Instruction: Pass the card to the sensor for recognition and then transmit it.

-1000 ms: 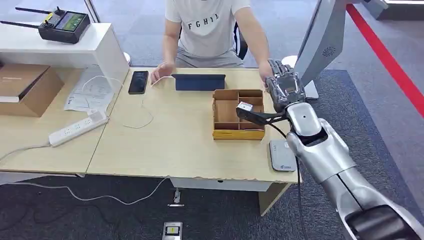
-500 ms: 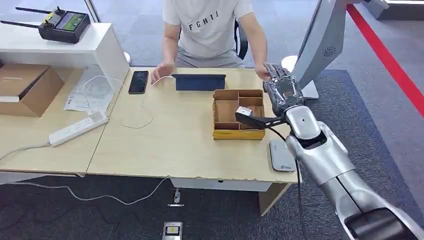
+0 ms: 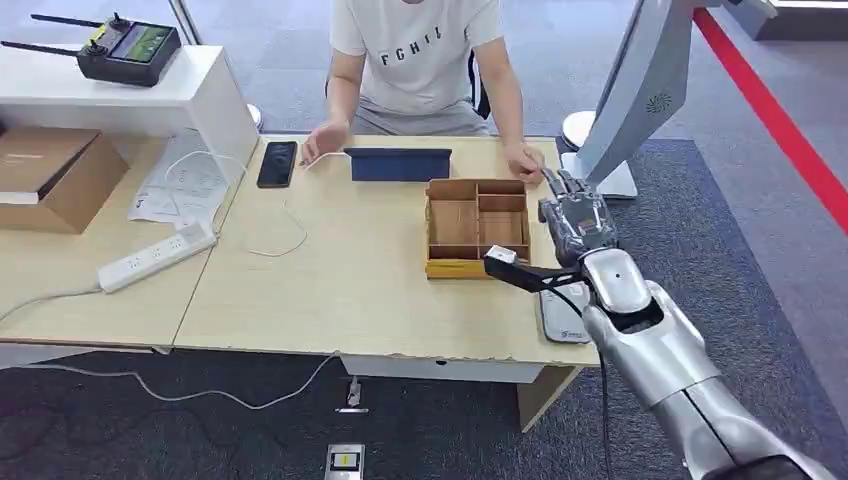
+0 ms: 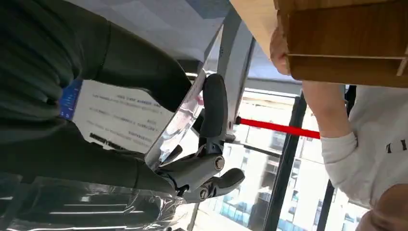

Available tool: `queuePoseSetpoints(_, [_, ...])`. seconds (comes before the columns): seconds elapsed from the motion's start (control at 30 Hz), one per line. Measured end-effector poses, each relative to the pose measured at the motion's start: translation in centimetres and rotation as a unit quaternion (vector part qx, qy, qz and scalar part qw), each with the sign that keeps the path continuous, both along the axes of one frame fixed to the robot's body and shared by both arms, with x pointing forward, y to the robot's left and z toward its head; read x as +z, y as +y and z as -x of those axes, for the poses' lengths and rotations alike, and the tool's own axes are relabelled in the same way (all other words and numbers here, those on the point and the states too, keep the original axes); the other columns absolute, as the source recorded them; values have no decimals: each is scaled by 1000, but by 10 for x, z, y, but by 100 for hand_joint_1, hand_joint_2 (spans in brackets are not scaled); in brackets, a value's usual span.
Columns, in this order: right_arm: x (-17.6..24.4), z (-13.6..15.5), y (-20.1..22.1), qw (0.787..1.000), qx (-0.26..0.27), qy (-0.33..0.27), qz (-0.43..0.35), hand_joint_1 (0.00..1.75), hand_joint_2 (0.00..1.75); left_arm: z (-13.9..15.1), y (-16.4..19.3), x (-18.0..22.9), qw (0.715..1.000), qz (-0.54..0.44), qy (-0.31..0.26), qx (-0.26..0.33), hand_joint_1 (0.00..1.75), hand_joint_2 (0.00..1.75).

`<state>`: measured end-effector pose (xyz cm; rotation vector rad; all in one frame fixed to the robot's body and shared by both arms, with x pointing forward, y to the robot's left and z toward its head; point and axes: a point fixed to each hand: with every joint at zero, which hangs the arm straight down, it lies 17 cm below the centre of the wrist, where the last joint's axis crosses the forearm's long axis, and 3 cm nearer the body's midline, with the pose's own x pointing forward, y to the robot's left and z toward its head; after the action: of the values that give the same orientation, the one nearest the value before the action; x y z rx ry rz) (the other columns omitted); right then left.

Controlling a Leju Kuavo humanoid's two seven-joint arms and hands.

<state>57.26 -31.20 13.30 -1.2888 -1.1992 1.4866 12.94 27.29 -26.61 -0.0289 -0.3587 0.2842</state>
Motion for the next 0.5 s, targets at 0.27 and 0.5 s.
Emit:
queuePoseSetpoints(0.27, [-1, 12, -10, 1000, -8, 3, 0, 175, 175, 0, 0, 0, 1000, 0, 0, 1, 0, 0])
queuePoseSetpoints(0.5, [-15, 38, 4, 1000, 8, 19, -11, 175, 175, 0, 0, 0, 1000, 0, 1, 3, 0, 0])
